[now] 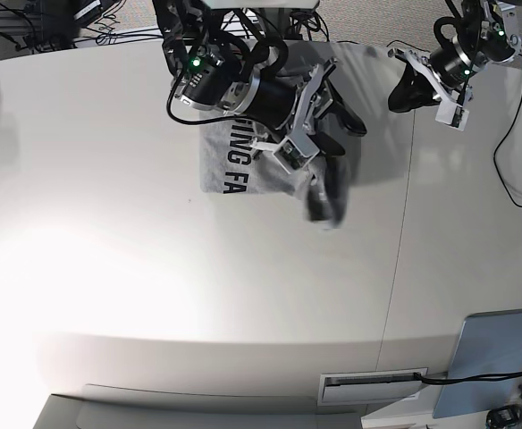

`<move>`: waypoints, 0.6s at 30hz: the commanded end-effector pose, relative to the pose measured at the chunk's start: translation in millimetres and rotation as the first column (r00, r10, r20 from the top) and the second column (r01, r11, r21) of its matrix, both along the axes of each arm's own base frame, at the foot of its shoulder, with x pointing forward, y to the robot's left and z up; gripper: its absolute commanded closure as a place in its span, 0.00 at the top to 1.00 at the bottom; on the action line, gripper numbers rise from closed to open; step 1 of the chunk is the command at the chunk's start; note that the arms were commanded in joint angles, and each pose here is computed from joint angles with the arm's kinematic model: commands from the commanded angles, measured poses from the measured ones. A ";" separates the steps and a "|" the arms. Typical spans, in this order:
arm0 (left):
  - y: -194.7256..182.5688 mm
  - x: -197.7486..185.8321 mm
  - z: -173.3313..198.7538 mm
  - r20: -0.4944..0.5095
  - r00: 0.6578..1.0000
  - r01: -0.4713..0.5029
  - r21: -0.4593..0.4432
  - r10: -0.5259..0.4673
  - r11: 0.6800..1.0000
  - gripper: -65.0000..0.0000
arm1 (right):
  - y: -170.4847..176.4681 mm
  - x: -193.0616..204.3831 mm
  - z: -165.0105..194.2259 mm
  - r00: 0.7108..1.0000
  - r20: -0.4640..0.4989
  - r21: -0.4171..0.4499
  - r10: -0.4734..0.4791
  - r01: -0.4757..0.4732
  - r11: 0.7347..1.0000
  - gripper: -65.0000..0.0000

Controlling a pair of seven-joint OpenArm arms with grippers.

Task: Fold the T-shirt properly
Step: 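Carry the folded end with the right gripper over onto the stack, then move the left gripper down to the folded shirt's edge beside the right gripper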

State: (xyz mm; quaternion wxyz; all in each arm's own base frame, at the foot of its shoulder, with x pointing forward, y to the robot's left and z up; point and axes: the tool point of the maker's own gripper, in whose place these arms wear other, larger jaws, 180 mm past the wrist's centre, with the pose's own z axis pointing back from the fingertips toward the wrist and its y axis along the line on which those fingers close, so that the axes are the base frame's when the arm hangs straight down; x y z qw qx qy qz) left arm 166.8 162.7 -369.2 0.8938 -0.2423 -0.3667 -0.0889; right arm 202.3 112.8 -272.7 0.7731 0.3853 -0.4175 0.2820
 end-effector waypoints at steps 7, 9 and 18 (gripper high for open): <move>-2.0 9.4 17.3 0.069 0.997 -0.013 -0.054 0.017 0.998 0.00 | -50.1 39.4 -14.1 0.977 0.038 -0.137 -0.208 0.211 0.968 0.28; -1.8 9.2 17.1 0.068 0.998 -0.013 -0.052 0.017 0.999 0.00 | -71.5 46.2 -23.0 0.966 0.035 -0.203 -0.256 0.257 0.945 0.12; -1.8 9.3 17.1 0.068 0.998 -0.014 -0.053 0.017 0.999 0.00 | -157.7 43.5 -58.5 0.895 -0.038 -0.427 -0.444 0.387 0.818 0.00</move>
